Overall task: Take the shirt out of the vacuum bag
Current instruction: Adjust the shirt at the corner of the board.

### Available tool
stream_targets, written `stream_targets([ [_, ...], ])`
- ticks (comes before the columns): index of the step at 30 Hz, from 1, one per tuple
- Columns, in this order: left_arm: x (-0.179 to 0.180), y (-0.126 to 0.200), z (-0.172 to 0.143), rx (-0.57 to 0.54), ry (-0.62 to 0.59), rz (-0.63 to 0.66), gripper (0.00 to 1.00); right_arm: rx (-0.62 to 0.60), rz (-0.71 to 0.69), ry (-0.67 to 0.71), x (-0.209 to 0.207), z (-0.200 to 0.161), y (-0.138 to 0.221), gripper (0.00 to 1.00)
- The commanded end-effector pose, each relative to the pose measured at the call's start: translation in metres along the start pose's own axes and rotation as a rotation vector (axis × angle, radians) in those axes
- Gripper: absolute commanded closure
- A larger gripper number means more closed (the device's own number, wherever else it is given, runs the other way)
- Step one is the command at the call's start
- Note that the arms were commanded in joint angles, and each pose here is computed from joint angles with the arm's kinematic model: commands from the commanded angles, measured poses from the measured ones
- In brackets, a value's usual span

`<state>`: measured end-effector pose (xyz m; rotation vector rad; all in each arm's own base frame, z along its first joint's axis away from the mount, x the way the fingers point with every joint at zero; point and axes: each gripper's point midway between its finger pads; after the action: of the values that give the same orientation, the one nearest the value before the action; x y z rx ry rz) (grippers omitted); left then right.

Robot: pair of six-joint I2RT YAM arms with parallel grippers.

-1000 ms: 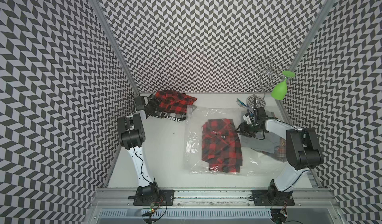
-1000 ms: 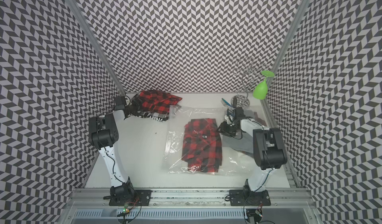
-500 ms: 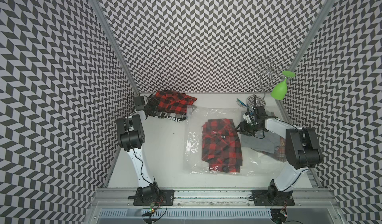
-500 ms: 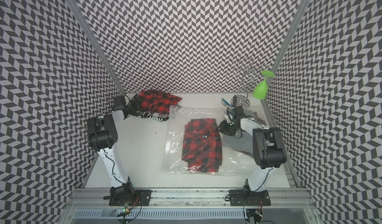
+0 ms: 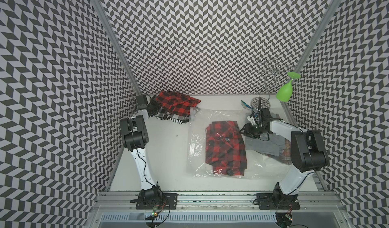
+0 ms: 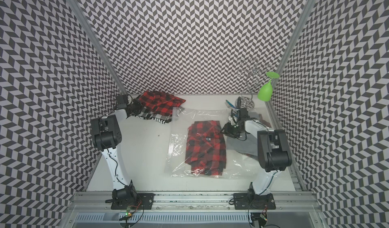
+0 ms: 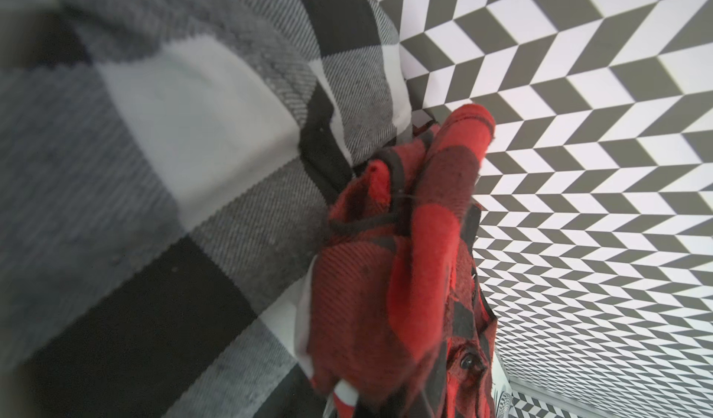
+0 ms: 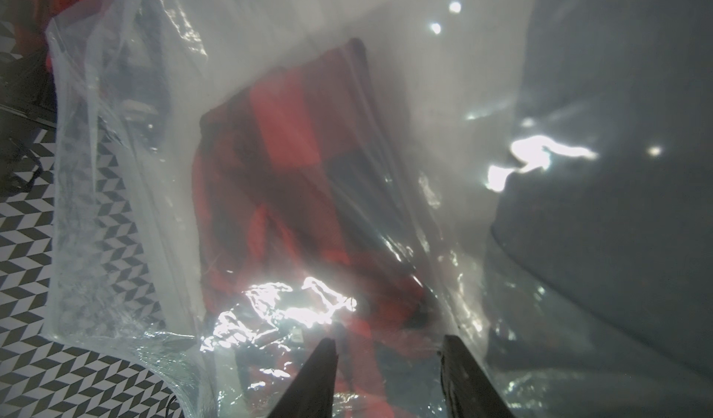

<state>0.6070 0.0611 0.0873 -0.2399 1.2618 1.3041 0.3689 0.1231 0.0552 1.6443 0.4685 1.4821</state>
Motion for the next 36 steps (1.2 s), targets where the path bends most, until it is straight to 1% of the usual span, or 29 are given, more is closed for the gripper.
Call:
stream_targets([
  [1,-0.040,0.018,0.006,-0.011,-0.060,-0.075,1.00,-0.007,0.004,0.024,0.002,0.004,-0.002,0.53],
  [4,-0.060,0.036,0.007,-0.031,-0.072,-0.114,1.00,-0.012,0.008,0.023,0.003,0.005,-0.002,0.53],
  [7,-0.062,0.050,0.005,-0.039,-0.068,-0.117,1.00,-0.016,0.013,0.022,0.004,0.007,0.000,0.53],
  [12,-0.038,0.066,0.000,-0.049,-0.047,-0.083,1.00,-0.016,0.014,0.023,0.004,0.005,0.000,0.53],
  [19,0.009,0.076,-0.010,-0.033,-0.025,-0.023,1.00,-0.014,0.015,0.024,0.004,0.004,0.000,0.53],
  [21,0.022,0.074,-0.016,-0.008,-0.017,-0.013,1.00,-0.013,0.016,0.025,0.004,0.004,0.000,0.53],
  [22,0.030,0.072,-0.019,0.006,-0.005,-0.003,0.98,-0.015,0.015,0.024,0.004,0.004,0.000,0.53],
  [23,0.034,0.071,-0.021,0.014,-0.002,0.000,0.92,-0.015,0.020,0.026,0.005,0.004,0.001,0.53],
  [24,0.038,0.071,-0.022,0.016,-0.003,0.005,0.77,-0.014,0.020,0.027,0.005,0.004,0.001,0.53],
  [25,0.040,0.072,-0.023,0.016,-0.003,0.011,0.59,-0.015,0.020,0.027,0.006,0.004,0.001,0.53],
  [26,0.039,0.074,-0.022,0.014,-0.011,0.016,0.44,-0.016,0.018,0.027,0.005,0.004,0.001,0.53],
  [27,0.035,0.078,-0.021,0.005,-0.023,0.015,0.33,-0.019,0.017,0.030,0.006,0.005,0.002,0.53],
  [28,0.028,0.083,-0.019,-0.006,-0.033,0.005,0.25,-0.021,0.017,0.031,0.006,0.005,0.002,0.53],
  [29,0.021,0.087,-0.017,-0.017,-0.046,0.000,0.03,-0.020,0.016,0.031,0.006,0.005,0.002,0.53],
  [30,0.014,0.094,-0.014,-0.032,-0.058,0.004,0.01,-0.022,0.015,0.033,0.006,0.005,0.003,0.53],
  [33,-0.009,0.119,-0.006,-0.080,-0.098,0.020,0.01,-0.026,0.017,0.033,0.006,0.006,0.004,0.53],
  [35,-0.035,0.137,-0.007,-0.109,-0.163,0.026,0.01,-0.032,0.018,0.035,0.008,0.006,0.006,0.53],
  [36,-0.052,0.144,-0.013,-0.110,-0.209,0.025,0.01,-0.034,0.021,0.035,0.008,0.007,0.006,0.53],
])
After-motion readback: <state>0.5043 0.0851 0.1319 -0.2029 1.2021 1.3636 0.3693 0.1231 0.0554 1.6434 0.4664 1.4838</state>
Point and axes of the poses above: each gripper's point midway between its finger pads, its own y axis back along the fingers, its own x axis along the line the jaws close on, z = x × y, and after that the axes turned 10 degrees about -y, right-handed
